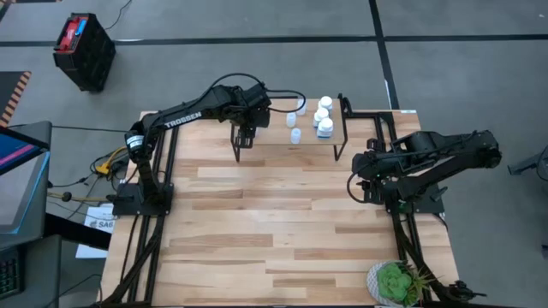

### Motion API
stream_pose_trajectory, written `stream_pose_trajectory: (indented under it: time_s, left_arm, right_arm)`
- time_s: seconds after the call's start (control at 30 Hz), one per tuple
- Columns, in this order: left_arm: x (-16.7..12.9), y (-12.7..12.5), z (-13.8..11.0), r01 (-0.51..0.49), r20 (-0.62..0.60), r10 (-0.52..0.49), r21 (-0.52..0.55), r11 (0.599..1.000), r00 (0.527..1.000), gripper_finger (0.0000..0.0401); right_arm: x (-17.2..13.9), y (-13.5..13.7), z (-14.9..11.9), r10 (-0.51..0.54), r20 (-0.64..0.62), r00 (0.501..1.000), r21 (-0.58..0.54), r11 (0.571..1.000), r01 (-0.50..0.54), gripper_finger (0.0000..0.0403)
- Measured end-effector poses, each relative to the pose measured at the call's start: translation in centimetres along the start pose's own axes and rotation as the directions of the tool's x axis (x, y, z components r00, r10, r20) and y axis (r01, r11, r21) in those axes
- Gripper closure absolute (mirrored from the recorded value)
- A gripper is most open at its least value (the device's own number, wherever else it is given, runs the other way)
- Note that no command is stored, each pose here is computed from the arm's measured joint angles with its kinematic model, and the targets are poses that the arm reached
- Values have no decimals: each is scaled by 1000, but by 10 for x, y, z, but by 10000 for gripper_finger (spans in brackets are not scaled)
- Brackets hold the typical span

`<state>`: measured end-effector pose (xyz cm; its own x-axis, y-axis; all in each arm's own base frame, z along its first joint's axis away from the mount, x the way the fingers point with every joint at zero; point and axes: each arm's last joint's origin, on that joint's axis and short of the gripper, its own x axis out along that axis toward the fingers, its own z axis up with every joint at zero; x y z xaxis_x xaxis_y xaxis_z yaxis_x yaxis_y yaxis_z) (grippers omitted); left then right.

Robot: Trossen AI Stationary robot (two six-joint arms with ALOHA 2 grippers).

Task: Pick and place medicine bottles onto shelf by color
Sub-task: Put the transparent pill bottle on the shelf aligned with the other small pill bottles, then adjust the small white pill bottles on the shelf

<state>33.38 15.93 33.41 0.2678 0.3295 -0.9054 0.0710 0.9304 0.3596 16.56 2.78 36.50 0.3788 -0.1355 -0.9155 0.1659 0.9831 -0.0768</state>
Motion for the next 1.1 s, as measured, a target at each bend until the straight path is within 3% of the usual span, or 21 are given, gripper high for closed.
stream_pose_trajectory:
  time_s: [0.23, 0.43, 0.53, 0.67, 0.77, 0.87, 1.1]
  left_arm:
    - [-22, -4, 4, -1, 18, 1, 24, 1000, 1000, 198]
    - [-64, 1, 6, -26, 68, 27, -10, 1000, 997, 198]
    - [-80, -1, 2, 23, 75, -19, -45, 999, 997, 198]
    - [-92, -5, -3, 145, 105, -138, -62, 988, 985, 204]
    - [-93, -7, -5, 192, 93, -186, -62, 979, 978, 212]
    - [-91, -8, -5, 205, 94, -199, -71, 976, 976, 222]
    - [-87, -13, -3, 357, 158, -348, -30, 934, 924, 252]
  right_arm:
    - [0, 0, 0, 0, 0, 1000, 0, 1000, 0, 155]
    - [0, 0, 1, 5, 14, 1000, 3, 1000, -5, 155]
    - [0, -1, 5, -8, 53, 999, 18, 1000, 8, 155]
    - [0, -8, 13, -134, 134, 982, 9, 991, 134, 155]
    - [-1, -16, 24, -295, 246, 923, 38, 955, 295, 155]
    - [-5, -29, 39, -451, 349, 821, 109, 890, 443, 155]
    - [-19, -73, 70, -617, 485, 620, 303, 783, 543, 155]
